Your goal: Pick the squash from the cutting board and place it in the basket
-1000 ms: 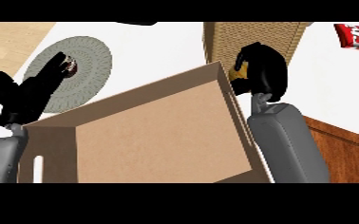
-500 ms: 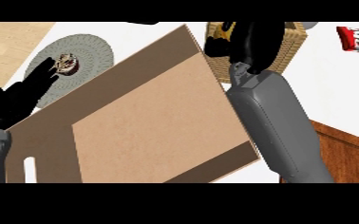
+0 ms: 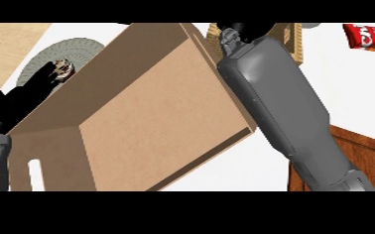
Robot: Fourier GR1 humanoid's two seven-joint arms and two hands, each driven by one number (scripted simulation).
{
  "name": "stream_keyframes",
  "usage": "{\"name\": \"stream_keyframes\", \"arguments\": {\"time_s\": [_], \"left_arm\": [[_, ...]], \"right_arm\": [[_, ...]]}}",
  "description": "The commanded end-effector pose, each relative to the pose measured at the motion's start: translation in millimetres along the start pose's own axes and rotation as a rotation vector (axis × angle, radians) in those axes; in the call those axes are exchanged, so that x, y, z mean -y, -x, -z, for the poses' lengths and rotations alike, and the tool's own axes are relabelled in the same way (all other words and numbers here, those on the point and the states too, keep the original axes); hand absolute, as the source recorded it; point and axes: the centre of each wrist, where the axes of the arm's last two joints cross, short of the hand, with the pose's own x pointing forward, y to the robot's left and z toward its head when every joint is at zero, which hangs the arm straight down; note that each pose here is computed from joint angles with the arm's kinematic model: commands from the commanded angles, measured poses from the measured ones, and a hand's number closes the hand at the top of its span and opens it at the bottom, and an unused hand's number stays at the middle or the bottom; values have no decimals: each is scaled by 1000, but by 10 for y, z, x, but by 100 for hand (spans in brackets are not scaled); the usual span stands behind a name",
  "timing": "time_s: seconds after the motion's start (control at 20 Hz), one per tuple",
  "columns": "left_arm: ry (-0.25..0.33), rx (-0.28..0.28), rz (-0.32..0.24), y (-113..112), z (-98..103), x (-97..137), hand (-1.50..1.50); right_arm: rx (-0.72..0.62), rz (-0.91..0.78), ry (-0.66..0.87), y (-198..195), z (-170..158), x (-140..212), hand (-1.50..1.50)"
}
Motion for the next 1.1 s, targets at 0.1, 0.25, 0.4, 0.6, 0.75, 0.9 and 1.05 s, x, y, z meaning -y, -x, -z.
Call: {"name": "stream_keyframes", "arguments": {"time_s": [0.1,0.25,0.4,0.6,0.75,0.9,1.05], "left_arm": [[75,76,-41,-175,195,410,0],[68,69,-46,-117,204,411,0],[52,64,-61,-52,212,454,0],[27,72,-56,-115,280,468,0],[29,79,-69,-125,295,530,0],[10,57,-69,-51,285,524,0],[23,62,-70,-25,291,684,0]], "right_arm": [[-191,40,73,-491,-11,89,150],[-225,-14,111,-566,47,58,150],[-270,-86,146,-584,114,-14,150],[-306,-121,187,-631,201,-38,150],[-337,-154,183,-574,268,-119,150],[-356,-153,187,-586,324,-109,150],[-367,-211,172,-438,313,-296,150]]}}
